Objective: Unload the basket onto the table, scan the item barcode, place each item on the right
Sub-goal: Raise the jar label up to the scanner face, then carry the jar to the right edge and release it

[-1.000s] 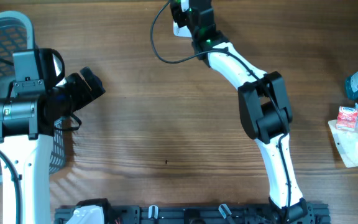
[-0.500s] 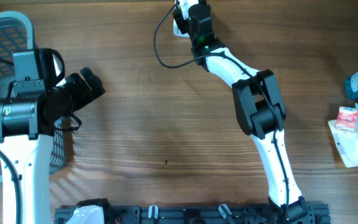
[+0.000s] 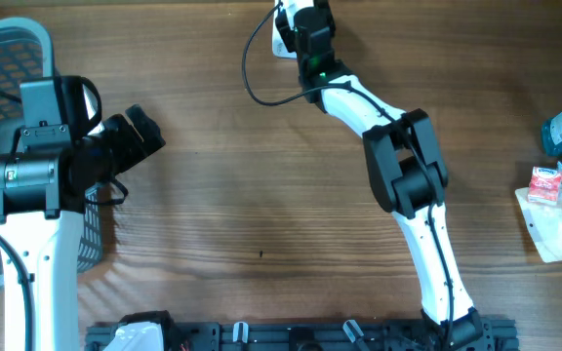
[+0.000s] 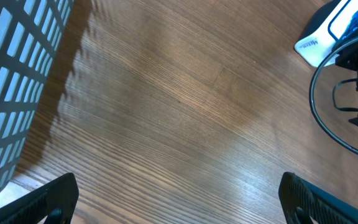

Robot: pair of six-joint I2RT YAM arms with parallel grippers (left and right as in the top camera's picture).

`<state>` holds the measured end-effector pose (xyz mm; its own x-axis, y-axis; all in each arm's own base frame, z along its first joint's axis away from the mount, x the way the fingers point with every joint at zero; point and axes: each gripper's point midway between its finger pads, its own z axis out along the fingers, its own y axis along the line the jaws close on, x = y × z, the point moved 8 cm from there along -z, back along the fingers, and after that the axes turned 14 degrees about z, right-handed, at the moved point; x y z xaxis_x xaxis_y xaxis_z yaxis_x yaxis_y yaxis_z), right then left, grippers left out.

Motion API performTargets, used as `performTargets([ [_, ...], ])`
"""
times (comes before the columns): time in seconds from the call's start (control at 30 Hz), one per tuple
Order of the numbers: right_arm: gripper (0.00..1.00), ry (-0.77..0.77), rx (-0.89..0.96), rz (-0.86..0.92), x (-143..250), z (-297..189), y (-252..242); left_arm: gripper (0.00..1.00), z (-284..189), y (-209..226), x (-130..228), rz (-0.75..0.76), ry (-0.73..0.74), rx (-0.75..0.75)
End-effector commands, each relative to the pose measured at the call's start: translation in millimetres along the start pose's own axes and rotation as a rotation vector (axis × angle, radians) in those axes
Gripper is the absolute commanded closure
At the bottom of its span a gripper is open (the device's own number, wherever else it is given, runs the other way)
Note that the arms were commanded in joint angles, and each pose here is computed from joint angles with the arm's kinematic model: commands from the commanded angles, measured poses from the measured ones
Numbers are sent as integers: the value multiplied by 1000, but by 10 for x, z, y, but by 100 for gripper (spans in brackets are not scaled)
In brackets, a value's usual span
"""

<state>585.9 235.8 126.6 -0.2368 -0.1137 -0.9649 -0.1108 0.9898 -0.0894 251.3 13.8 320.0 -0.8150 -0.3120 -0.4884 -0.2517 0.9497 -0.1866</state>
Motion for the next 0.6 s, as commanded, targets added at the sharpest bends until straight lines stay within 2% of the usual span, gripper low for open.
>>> performTargets([
  [0.0, 32, -72, 16, 16, -688, -299, 36, 0, -66, 23, -28, -14, -28, -14],
  [0.2, 28, -19, 101, 84, -1264, -742, -206, 0, -66, 23, -28, -14, -28, -14],
  [0.33, 28, 33, 241, 171, -1595, -1146, -557, 0, -66, 23, -28, -14, -28, -14],
  [0.47, 28, 181, 362, 355, -1547, -1465, -977, 0, -66, 23, -28, -14, -28, -14],
  [0.57, 31, 377, 461, 545, -1276, -1694, -1327, 0, -66, 23, -28, -14, -28, -14],
])
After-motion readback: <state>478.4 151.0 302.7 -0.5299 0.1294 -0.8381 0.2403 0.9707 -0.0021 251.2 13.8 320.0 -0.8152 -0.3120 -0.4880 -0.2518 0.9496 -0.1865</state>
